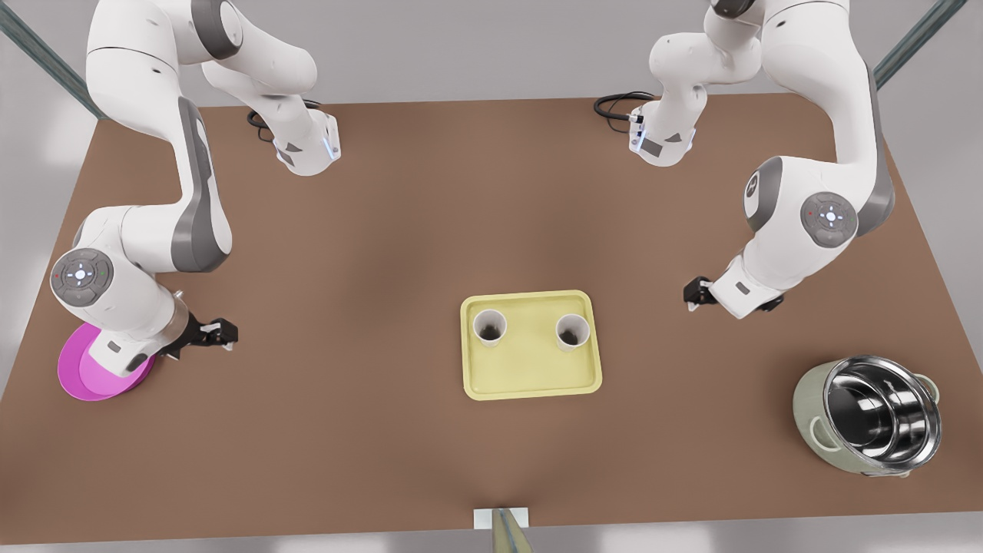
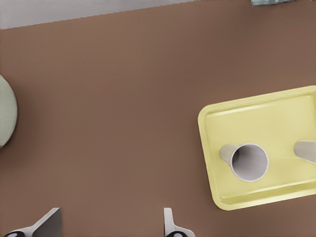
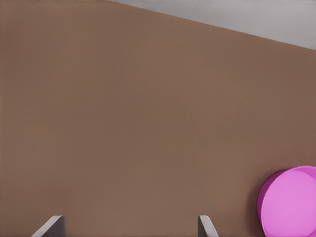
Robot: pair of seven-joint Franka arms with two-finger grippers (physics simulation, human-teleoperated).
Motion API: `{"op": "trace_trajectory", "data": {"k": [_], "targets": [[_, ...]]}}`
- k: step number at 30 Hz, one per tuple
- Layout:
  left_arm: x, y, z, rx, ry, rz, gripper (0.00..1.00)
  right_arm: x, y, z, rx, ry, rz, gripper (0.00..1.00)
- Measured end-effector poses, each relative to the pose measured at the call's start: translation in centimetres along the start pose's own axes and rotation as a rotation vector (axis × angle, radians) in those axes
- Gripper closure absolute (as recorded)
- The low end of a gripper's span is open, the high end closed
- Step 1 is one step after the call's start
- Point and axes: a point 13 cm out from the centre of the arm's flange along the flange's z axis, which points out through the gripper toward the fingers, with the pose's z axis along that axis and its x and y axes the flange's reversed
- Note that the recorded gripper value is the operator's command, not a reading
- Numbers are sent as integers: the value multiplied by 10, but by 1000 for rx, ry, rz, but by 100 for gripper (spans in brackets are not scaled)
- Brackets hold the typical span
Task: Use the left arm to pick up the white IKEA cup from the tray and place it on the middle-left position; use the right arm to pick up the white IKEA cup from the tray and place it on the middle-right position
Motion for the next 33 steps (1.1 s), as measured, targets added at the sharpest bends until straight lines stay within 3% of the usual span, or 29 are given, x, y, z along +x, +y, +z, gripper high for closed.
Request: {"op": "trace_trajectory", "data": {"k": [4,9,15,19,28,33], "targets": [[-13,-28,5,-3,-14,37,0,-9,35,-7,0,-19,-60,0],[10,-204,51,-18,33,247,0,-11,202,-26,-18,-47,-305,0],[-7,-198,141,-26,98,108,0,-19,317,-36,-50,-91,-447,0],[-13,-161,183,-18,120,11,0,-40,378,-35,-127,-129,-450,0],[24,-169,227,-11,123,-25,0,-27,460,30,-210,-62,-399,0],[18,-173,232,3,85,-44,0,-34,477,58,-229,-70,-331,0]]}}
